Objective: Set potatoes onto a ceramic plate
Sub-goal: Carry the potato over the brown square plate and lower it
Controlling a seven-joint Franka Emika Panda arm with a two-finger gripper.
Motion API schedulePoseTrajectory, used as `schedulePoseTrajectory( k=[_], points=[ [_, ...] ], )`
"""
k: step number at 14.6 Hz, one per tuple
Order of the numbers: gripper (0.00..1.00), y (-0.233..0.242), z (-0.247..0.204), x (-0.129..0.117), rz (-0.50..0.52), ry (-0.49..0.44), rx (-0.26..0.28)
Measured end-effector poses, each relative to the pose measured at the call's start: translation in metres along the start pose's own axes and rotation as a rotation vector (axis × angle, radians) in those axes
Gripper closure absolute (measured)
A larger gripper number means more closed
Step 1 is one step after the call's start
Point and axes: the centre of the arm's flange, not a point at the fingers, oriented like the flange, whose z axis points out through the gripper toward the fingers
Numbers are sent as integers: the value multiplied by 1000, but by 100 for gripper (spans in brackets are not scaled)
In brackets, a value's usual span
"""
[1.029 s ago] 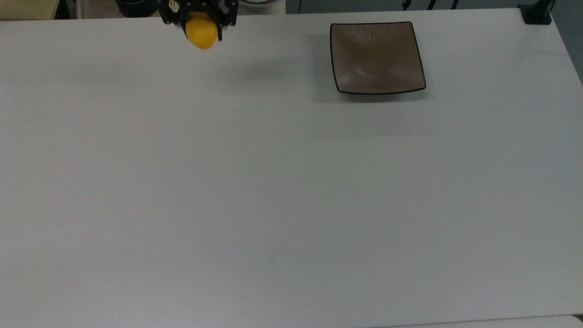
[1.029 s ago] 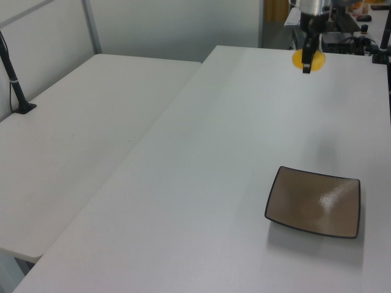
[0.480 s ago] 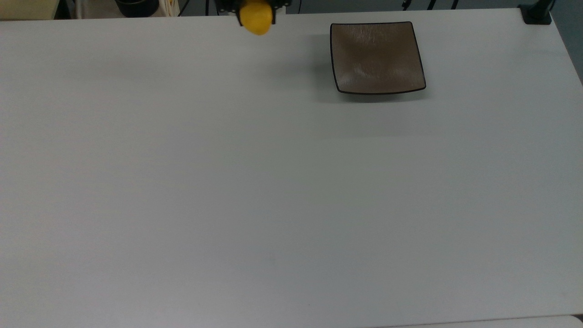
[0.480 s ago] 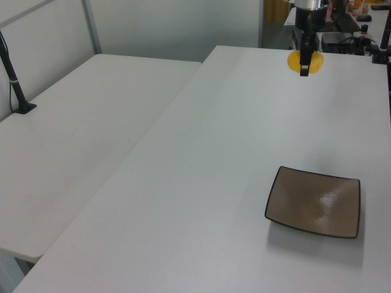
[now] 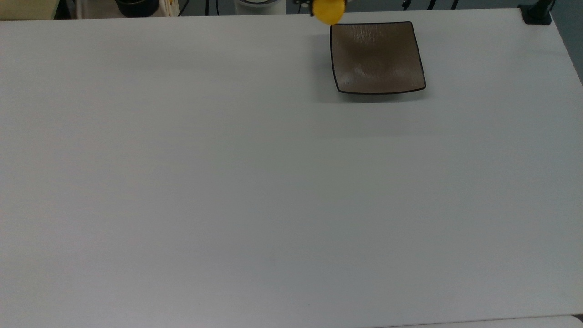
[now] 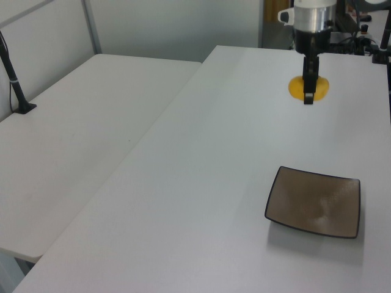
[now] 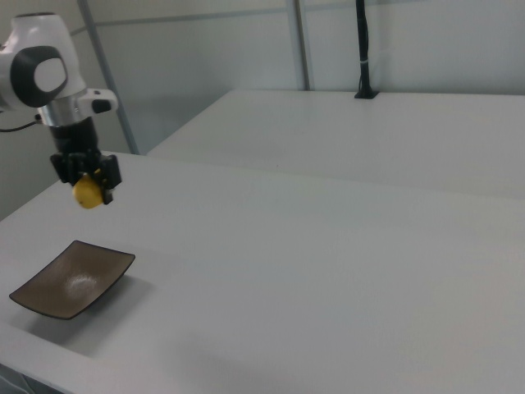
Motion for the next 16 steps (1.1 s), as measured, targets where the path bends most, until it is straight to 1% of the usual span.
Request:
schedulePoseTrajectory(
  k=[2, 4, 7, 10, 14, 16],
  points=[
    [41, -33, 12, -6, 3, -22, -9],
    [41, -68, 33, -10, 30, -57, -20],
    [41, -97, 69, -8, 56, -52, -16],
    [41, -112, 109, -6, 81, -25, -1],
    [41, -116, 155, -8, 82, -17, 7],
    [41, -121, 177, -13, 71, -7, 14]
  ],
)
